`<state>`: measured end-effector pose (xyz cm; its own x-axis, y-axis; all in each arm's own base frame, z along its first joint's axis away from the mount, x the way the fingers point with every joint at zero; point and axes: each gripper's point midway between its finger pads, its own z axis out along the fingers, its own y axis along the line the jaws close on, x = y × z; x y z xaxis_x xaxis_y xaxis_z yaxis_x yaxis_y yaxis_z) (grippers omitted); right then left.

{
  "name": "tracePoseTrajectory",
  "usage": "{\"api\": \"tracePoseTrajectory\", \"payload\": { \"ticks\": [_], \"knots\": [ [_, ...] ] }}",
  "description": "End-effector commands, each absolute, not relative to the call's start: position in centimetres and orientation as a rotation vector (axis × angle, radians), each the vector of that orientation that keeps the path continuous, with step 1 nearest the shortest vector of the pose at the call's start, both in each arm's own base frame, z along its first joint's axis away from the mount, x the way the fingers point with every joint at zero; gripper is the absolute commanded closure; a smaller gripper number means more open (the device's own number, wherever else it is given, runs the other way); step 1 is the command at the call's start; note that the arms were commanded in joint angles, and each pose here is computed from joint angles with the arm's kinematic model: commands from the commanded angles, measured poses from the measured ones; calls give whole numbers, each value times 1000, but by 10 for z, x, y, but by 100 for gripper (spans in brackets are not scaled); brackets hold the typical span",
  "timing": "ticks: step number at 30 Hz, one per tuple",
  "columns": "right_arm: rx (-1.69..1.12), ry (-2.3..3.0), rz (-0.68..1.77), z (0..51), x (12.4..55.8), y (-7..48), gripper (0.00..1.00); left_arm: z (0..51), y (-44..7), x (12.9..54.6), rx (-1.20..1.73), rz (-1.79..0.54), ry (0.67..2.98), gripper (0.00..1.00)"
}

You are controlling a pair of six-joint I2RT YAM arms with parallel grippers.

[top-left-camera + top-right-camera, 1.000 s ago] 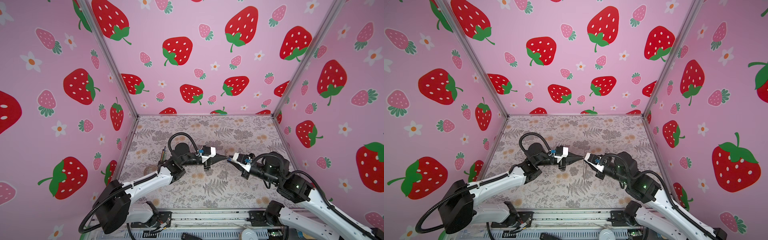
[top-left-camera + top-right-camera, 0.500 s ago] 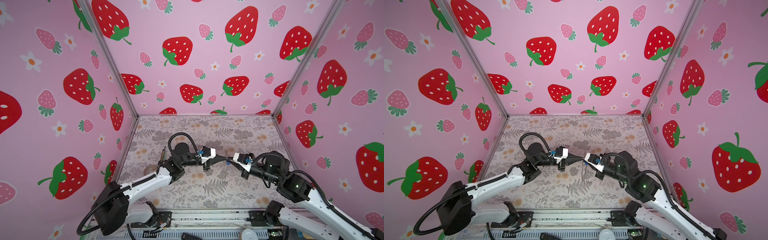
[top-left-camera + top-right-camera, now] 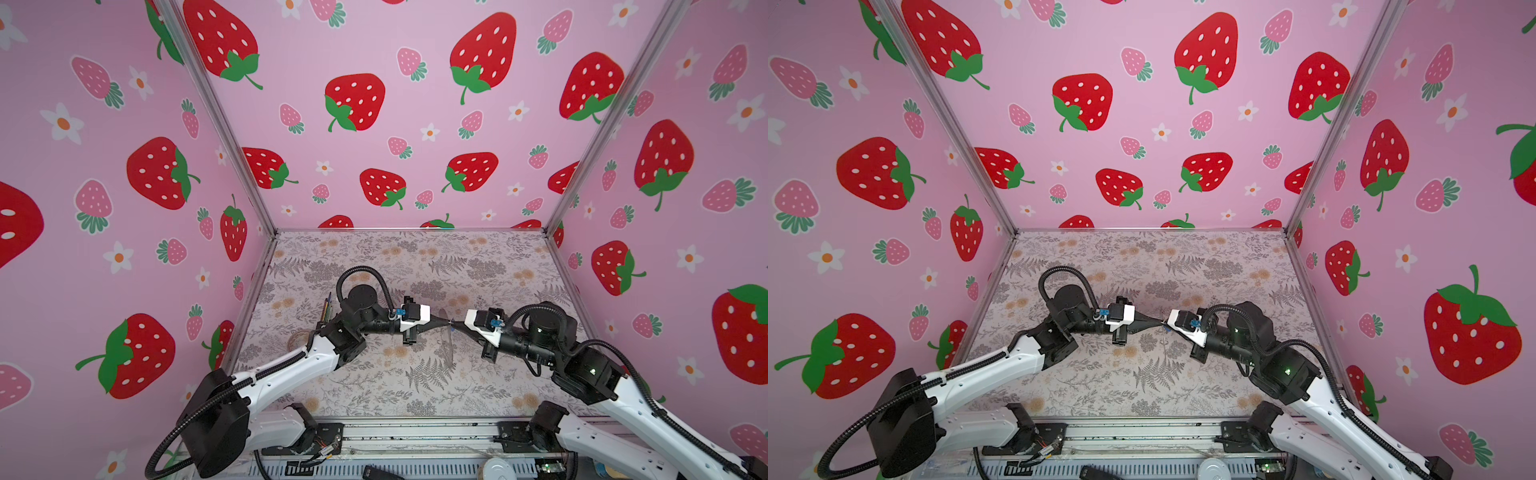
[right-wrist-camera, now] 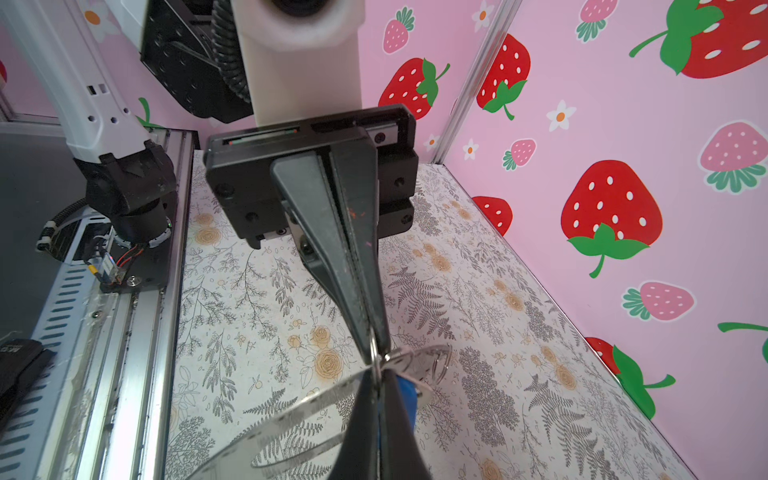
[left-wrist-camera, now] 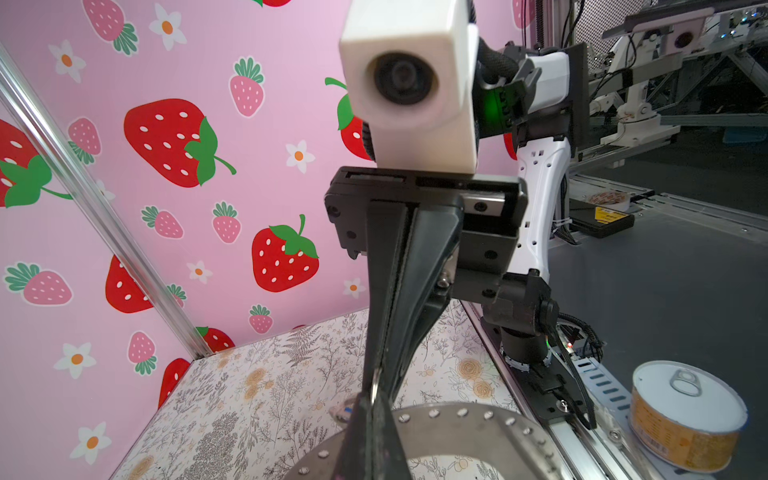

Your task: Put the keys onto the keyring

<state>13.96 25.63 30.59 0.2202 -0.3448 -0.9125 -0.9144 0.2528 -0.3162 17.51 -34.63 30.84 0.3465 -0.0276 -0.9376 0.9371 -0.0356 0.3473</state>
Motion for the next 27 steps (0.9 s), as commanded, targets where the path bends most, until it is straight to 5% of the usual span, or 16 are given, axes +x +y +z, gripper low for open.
{"api": "tracePoseTrajectory", "payload": {
  "ticks": [1,3,6,27],
  "knots": [
    [-1304,1316,621,315,140,257,100,315,-345,168,1426,-967,870,91],
    [-1308,1326,619,314,141,258,100,314,-343,170,1442,-921,883,78],
    [-1318,1369,601,308,145,257,100,311,-336,176,1468,-801,917,71],
    [-1465,1609,590,273,156,270,100,283,-337,190,1683,-392,1043,73]
  ]
}}
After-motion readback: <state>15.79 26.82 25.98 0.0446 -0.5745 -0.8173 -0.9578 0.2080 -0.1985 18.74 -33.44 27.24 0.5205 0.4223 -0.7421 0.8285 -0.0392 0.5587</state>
